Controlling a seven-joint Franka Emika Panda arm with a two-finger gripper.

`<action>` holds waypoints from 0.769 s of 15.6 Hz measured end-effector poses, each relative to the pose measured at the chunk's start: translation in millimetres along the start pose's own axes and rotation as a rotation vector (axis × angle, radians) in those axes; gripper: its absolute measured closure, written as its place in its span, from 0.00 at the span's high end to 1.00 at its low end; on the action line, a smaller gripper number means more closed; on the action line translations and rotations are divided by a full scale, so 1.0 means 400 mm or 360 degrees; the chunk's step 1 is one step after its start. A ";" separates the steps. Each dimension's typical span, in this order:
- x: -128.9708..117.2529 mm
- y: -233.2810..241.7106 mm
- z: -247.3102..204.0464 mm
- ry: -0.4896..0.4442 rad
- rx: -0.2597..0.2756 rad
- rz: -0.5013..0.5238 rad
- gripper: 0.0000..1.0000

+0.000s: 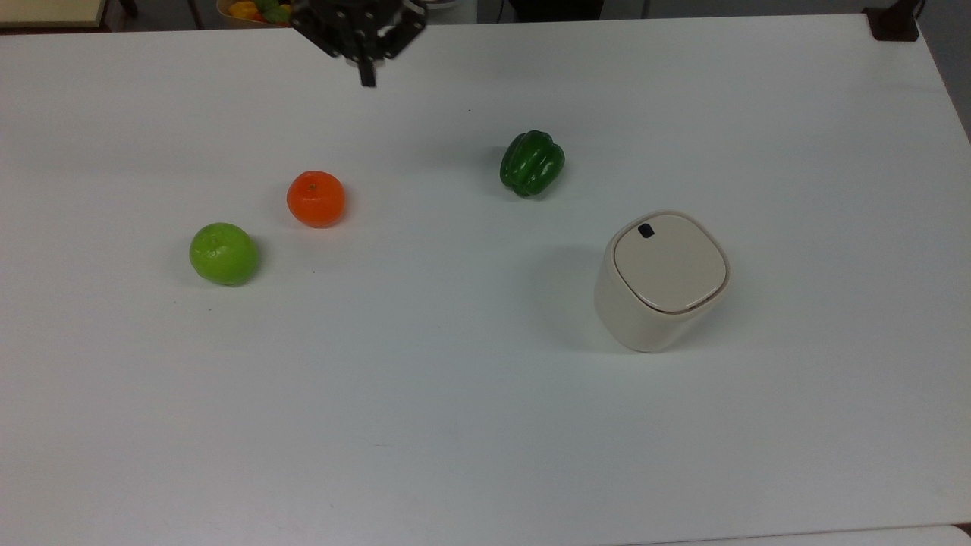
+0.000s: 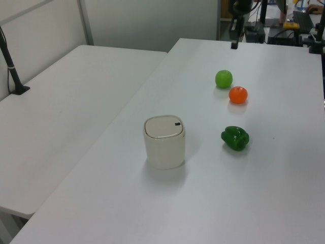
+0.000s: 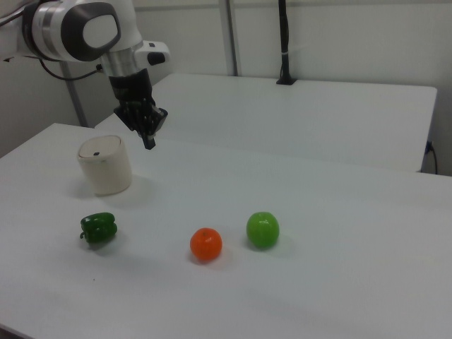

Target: Close garbage bin

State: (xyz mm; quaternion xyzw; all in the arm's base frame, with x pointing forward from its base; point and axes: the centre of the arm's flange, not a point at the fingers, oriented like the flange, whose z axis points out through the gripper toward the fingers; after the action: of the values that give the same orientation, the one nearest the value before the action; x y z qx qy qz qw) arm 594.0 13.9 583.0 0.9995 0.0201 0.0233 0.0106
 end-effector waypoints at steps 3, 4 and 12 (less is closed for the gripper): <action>-0.021 0.035 0.004 -0.0051 -0.0015 0.0075 0.02; -0.023 0.036 0.007 -0.0062 -0.0028 0.0079 0.04; -0.033 0.031 0.020 -0.0125 -0.0046 0.0083 0.70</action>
State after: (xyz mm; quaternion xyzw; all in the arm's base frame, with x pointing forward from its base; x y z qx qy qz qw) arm 581.7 0.8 574.7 0.9995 -0.0068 -0.0155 0.0253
